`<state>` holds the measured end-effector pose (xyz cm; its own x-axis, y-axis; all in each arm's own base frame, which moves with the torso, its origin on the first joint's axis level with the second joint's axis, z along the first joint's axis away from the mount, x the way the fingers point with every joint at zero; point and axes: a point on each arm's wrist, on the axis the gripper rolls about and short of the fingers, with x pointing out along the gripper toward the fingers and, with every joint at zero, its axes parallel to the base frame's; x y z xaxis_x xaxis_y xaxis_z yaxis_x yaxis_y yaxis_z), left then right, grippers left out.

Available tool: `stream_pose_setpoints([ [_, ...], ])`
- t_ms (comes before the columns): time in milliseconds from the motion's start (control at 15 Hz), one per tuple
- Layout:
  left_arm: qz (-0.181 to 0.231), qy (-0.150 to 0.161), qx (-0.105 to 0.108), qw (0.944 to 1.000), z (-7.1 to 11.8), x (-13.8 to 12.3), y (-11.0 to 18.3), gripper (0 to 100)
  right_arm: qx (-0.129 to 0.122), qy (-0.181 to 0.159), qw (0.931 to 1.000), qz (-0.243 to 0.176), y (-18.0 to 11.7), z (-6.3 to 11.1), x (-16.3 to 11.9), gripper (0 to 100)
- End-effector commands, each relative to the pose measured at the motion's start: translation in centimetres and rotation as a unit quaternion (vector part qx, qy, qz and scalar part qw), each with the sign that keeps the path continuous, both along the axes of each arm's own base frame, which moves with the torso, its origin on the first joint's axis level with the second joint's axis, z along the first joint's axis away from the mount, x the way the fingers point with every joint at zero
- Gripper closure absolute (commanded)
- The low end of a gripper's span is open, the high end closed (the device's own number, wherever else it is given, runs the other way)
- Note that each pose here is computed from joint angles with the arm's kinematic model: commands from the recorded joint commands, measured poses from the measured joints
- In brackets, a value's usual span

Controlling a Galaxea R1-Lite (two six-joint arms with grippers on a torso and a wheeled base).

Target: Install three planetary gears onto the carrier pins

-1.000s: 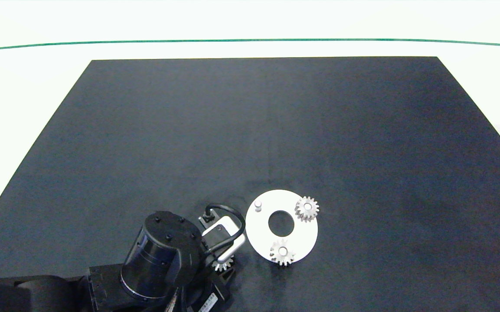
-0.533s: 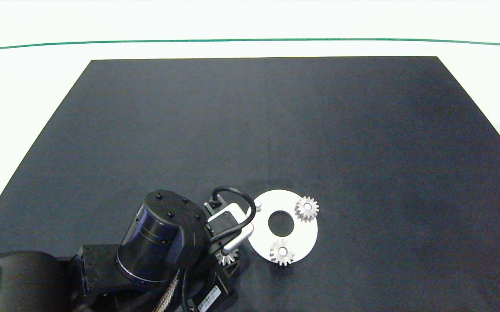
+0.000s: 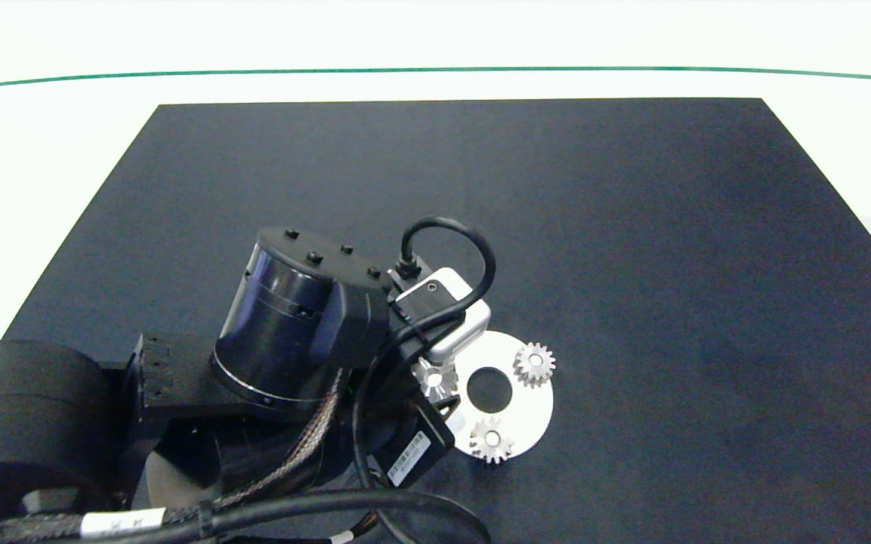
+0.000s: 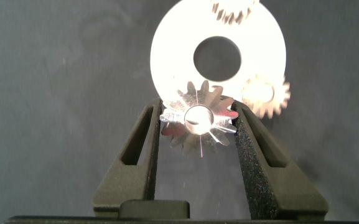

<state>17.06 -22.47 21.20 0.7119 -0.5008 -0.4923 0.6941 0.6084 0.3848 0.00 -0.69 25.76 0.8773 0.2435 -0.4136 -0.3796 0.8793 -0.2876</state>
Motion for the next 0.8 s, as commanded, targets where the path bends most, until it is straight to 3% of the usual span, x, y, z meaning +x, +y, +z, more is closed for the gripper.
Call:
stream_pose_setpoints([
  [67, 0.002, 0.000, 0.007, 1.0000, -0.5, 1.7, -2.0, 84, -0.002, 0.001, 1.0000, 0.000, 0.0, 0.0, 0.0, 0],
  [600, 0.002, 0.009, 0.028, 0.9996, -2.1, 3.2, -3.8, 84, -0.002, 0.001, 1.0000, 0.001, 0.0, -0.1, -0.1, 0],
  [800, 0.015, 0.001, 0.027, 0.9995, -1.7, 4.2, -3.2, 84, -0.001, 0.000, 1.0000, 0.001, -0.1, -0.1, -0.1, 0],
])
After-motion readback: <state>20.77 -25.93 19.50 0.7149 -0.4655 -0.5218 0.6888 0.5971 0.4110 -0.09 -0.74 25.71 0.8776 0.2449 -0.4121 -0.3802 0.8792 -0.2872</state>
